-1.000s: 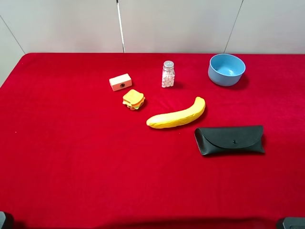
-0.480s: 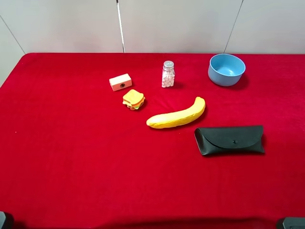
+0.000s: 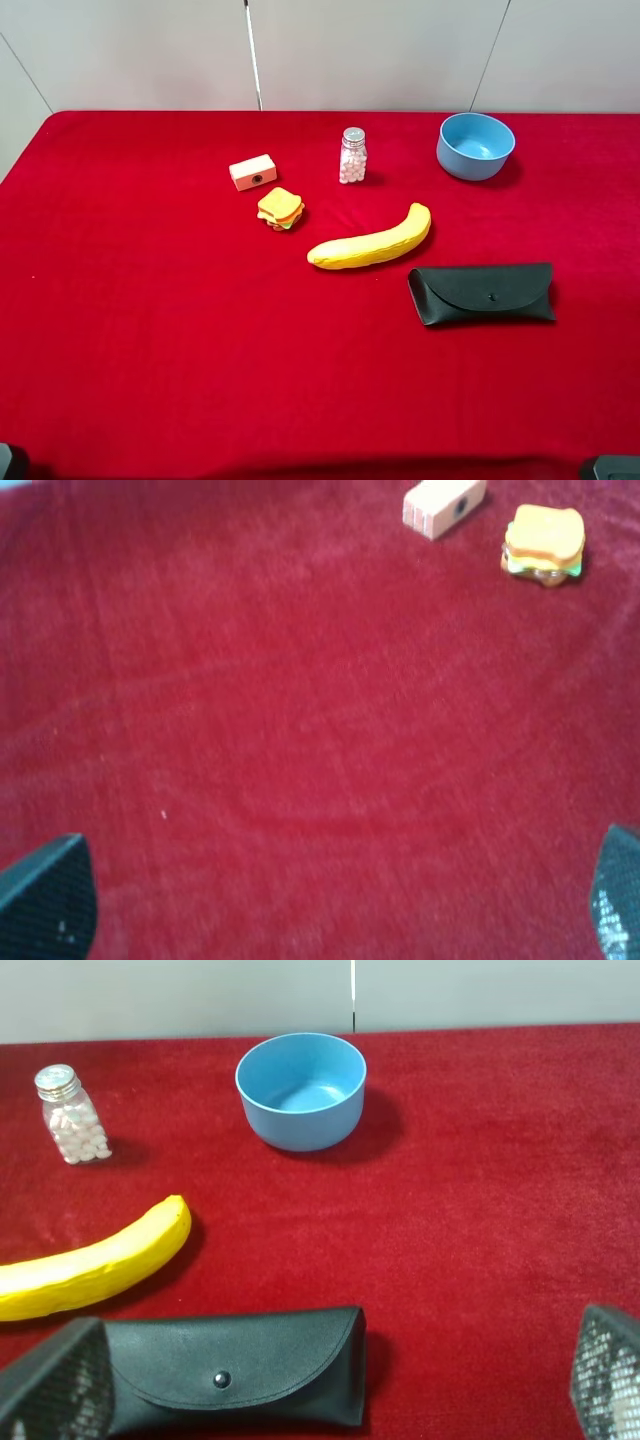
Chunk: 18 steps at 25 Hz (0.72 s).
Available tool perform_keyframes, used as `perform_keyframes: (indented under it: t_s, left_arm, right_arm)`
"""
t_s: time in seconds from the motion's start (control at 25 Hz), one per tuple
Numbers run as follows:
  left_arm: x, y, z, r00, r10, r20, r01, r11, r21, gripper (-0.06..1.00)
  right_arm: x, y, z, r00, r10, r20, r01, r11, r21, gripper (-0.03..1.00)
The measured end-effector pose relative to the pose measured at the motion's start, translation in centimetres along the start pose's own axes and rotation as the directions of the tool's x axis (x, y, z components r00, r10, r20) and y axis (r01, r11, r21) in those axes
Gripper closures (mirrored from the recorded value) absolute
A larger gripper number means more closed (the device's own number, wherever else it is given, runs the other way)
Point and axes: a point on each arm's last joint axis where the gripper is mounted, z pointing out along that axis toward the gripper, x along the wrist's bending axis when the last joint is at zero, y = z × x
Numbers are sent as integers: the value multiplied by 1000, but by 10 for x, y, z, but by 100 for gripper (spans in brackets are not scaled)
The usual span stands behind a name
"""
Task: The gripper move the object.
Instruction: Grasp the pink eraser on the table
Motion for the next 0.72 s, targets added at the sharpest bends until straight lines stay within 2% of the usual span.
perform_keyframes:
  t_s: [0.36,0.56,0.72]
  left_arm:
    - [4,39,45,999,41,6,-41,998,42,-3]
    - [4,59,76,997,76,35,-76,997,11,-3]
    - [2,68,102,994,86,68,-88,996,27,-3]
  right_arm:
    - [0,0,0,1000,0,0,0,1000,0,27]
    - [0,0,0,1000,0,0,0,1000,0,27]
    - [0,0,0,1000,0,0,0,1000,0,27]
